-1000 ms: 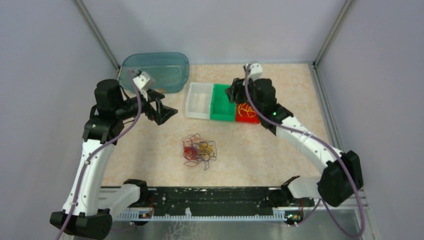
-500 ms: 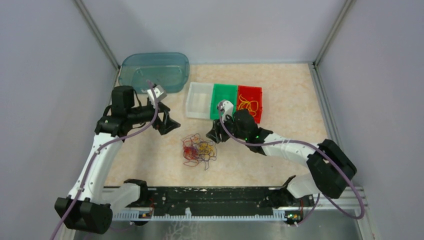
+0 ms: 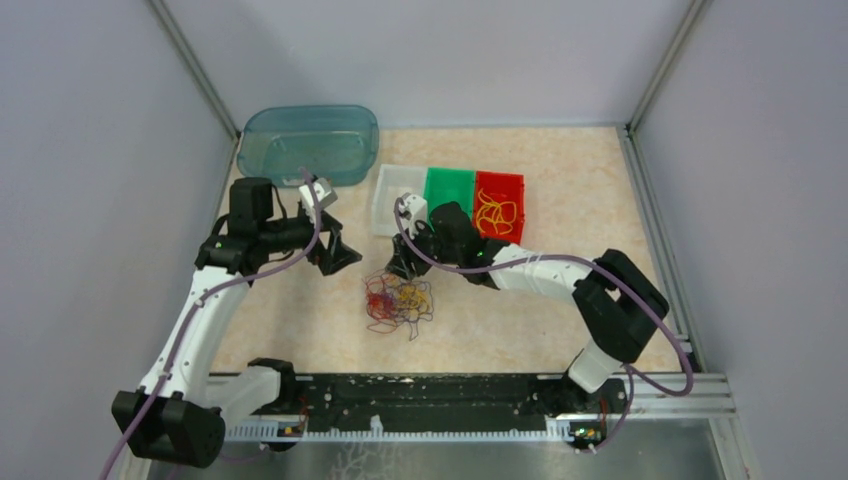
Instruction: Untangle the cables
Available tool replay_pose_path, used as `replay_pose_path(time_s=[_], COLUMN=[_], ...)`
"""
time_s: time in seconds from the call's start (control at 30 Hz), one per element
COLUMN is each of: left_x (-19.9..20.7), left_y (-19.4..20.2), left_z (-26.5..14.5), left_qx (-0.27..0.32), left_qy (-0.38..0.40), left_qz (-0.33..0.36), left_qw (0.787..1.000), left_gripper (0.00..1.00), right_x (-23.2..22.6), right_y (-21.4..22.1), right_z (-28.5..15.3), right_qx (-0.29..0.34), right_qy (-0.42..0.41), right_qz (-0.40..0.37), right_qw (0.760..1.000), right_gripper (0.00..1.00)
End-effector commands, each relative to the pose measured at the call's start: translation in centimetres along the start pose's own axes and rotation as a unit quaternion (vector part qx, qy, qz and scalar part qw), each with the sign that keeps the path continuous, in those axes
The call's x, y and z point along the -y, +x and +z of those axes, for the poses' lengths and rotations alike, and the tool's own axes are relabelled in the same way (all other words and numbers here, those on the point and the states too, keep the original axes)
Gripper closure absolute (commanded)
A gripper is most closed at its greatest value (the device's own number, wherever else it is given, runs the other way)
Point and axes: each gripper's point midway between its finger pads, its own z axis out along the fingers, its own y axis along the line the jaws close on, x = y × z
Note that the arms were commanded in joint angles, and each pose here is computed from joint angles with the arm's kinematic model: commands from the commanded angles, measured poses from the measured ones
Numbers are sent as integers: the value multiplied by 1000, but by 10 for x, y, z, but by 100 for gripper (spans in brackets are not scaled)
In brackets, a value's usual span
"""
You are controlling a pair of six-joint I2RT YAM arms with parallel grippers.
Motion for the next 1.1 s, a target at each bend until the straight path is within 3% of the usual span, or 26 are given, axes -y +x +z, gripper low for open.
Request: replay_pose_path(time_s=[0.0,0.17,0.23,0.37,0.57,0.8,1.07], left_x=[4,7,8,12,15,28,41], left_y=[-10,-9,-6,5,20,-9,-16], left_z=[-1,-1,0,1,1,-6,-9], left_qx=[17,20,19,12,9,73,98], left_qy=[8,15,19,26,30,45,69], left_qz=[21,21,22,31,74,125,108], left_qw=[1000,999,999,999,997,988,987], left_gripper=[1,1,1,2,3,6,9], right_x=[3,-4,-6,-10,-38,-88,-110], right_y=[1,4,4,-7,-71,-118,-161], right_z=[2,4,6,6,-18,-49,-74], right_qx=[-19,-23,-23,-10,74,129,196], right_qy=[22,13,9,6,-22,-112,-143], right_qz=[-34,-38,-32,-27,-21,6,22], right_qw=[999,999,999,1000,997,985,970], right_gripper=[55,62,71,100,100,100,100])
